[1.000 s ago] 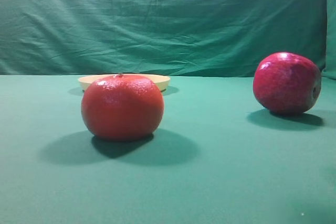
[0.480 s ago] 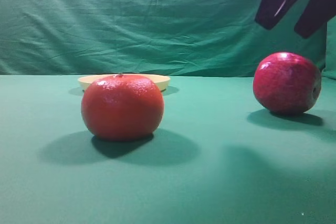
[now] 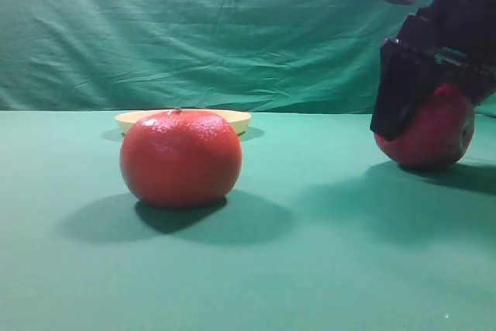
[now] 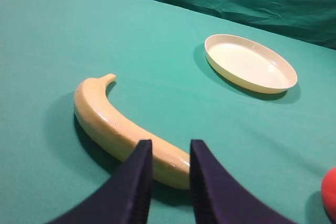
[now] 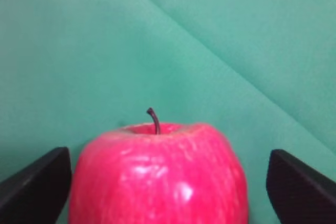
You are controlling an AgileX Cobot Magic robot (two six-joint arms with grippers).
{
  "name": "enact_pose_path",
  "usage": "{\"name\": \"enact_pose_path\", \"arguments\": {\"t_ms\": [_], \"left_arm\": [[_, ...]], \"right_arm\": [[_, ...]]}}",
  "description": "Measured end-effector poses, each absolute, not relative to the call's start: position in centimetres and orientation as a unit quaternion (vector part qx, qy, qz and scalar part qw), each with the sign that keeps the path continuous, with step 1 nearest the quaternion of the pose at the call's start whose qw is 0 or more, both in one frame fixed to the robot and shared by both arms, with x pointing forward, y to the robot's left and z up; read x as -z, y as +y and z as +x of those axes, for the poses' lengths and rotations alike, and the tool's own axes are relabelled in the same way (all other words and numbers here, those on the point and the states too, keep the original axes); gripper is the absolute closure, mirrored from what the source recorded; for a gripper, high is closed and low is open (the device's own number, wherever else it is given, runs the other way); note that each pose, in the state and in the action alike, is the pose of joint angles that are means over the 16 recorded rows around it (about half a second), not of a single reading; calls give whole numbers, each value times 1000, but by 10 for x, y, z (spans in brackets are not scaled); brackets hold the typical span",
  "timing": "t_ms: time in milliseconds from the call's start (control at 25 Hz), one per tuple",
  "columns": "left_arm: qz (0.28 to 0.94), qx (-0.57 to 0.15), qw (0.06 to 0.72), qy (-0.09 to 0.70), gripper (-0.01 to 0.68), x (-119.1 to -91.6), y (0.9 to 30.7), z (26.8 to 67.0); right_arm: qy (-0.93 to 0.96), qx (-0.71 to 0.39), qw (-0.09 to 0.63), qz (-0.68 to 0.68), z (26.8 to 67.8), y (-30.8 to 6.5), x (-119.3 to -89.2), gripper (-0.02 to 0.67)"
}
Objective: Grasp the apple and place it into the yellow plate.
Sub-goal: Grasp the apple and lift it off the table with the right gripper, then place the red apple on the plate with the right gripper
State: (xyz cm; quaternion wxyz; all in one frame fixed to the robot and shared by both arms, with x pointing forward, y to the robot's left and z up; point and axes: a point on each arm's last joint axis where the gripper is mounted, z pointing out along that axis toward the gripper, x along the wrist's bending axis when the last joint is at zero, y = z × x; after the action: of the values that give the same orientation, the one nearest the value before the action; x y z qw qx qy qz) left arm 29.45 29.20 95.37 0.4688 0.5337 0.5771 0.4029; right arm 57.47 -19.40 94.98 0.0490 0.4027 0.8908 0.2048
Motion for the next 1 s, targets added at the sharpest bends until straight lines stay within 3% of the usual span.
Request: {"name": "enact_pose_path", "arguments": {"t_ms": [320, 600, 1000], "left_arm": [[534, -403, 469, 577, 516, -954, 292, 294], [534, -403, 469, 577, 516, -954, 292, 294], [534, -403, 469, 577, 516, -954, 292, 294]], "right_arm": [[885, -266, 113, 366, 602, -164, -993, 144], [862, -349, 197, 311, 622, -104, -1027, 144], [828, -418, 245, 282, 639, -19, -1002, 144]]}}
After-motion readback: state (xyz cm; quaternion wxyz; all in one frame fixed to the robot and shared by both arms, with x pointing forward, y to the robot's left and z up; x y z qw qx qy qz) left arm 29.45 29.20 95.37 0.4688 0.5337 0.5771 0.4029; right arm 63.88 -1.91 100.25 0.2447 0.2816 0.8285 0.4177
